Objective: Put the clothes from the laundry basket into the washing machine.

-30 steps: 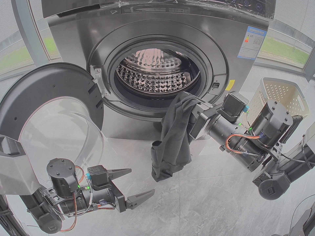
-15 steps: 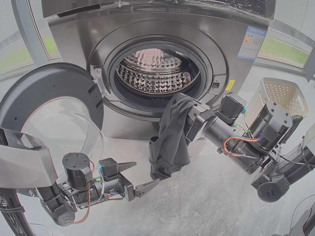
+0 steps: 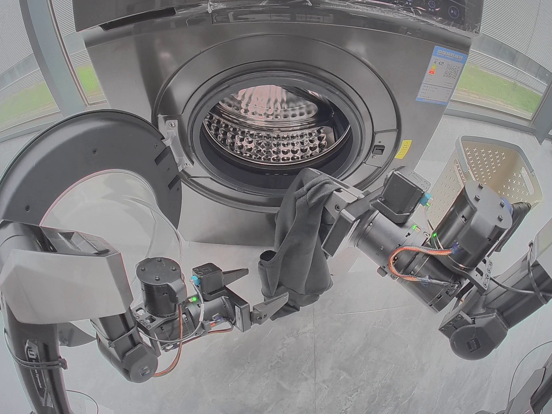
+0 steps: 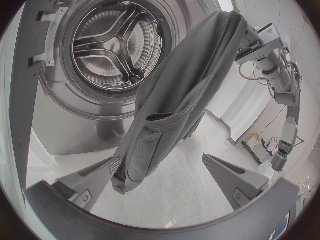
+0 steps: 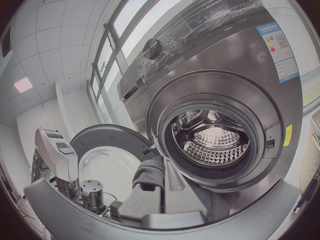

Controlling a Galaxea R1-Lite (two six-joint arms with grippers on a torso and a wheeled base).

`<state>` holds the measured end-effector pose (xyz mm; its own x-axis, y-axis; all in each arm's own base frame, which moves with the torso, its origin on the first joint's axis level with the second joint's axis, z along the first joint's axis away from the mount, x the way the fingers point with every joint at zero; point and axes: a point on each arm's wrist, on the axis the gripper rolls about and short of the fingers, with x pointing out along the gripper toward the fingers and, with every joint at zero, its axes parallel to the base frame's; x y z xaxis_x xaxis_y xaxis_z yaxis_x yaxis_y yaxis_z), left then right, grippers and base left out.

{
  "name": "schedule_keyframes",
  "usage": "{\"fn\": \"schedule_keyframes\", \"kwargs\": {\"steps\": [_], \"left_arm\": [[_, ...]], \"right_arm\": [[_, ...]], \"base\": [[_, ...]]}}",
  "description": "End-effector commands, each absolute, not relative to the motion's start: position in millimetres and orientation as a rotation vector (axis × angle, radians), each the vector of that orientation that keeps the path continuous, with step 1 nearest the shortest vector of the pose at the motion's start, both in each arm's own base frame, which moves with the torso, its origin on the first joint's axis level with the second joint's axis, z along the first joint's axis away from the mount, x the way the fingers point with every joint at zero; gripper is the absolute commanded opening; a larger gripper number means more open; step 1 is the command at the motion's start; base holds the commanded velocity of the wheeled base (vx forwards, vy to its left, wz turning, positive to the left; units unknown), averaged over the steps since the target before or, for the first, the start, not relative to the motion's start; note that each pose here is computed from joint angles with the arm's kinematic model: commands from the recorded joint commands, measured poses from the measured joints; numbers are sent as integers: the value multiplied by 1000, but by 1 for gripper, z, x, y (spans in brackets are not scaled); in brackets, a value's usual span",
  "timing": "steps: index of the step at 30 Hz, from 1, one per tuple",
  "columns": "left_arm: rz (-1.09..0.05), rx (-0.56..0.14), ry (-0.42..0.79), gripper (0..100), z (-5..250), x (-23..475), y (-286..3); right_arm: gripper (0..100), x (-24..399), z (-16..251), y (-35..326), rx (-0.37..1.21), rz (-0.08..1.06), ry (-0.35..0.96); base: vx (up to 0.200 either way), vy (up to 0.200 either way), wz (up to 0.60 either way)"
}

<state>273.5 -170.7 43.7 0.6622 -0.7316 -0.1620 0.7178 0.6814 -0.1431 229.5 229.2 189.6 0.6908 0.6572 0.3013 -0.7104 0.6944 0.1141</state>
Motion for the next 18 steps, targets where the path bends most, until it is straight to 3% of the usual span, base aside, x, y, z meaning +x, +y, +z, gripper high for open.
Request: {"fn": "schedule_keyframes", "kwargs": {"steps": [1,18], "left_arm": [[-805,-69,226,100,30,287,-174],[-797,-79,175,100,19,316,-185]], "right_arm": [[0,228,188,231,229,779,-241],[0,226,187,233,230,786,-236]], "base": [[0,0,0],[0,0,0]]}}
